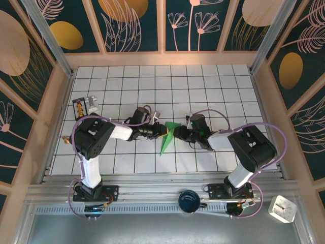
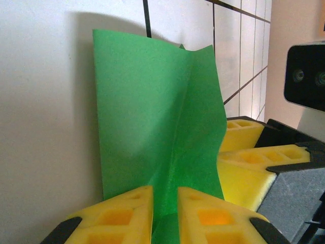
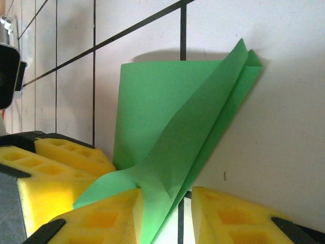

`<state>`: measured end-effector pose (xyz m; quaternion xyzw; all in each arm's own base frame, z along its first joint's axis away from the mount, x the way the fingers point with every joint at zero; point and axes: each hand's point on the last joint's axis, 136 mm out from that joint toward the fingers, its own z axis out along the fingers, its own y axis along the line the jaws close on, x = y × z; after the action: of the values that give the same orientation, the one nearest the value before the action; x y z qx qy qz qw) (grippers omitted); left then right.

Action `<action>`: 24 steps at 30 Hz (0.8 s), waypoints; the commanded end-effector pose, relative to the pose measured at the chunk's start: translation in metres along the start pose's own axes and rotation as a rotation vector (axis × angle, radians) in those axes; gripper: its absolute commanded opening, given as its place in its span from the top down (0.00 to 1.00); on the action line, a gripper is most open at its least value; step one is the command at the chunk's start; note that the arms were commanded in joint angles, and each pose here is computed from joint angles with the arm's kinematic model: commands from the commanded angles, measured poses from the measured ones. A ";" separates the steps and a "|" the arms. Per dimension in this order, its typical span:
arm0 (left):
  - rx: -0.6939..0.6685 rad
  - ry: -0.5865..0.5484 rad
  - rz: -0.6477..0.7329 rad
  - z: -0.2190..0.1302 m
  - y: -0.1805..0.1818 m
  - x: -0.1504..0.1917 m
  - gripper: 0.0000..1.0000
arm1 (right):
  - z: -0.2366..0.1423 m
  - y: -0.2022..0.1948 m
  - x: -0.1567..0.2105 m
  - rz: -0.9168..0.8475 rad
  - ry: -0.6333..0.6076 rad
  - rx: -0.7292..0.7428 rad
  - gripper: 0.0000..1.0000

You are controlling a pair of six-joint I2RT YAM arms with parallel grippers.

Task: Fold a paper plane with a square sheet of paper (pick it up from the middle)
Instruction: Move a paper plane to the center of the table.

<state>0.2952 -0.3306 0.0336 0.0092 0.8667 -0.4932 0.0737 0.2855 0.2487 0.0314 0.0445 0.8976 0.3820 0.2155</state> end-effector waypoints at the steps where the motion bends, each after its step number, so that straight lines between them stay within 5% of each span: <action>1: 0.037 -0.004 0.016 -0.005 -0.012 0.003 0.80 | -0.011 0.001 0.004 0.017 0.002 -0.009 0.64; 12: -0.156 -0.207 0.029 -0.050 0.017 -0.020 0.70 | -0.013 0.005 0.002 0.002 -0.080 0.320 0.36; 24: -0.189 -0.254 0.057 -0.066 0.022 -0.021 0.66 | -0.001 0.008 -0.003 -0.144 -0.156 0.638 0.24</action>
<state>0.3119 -0.2682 0.0549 -0.0359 0.8894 -0.4125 0.1937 0.2867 0.2793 0.0504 0.0650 0.9475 0.1546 0.2724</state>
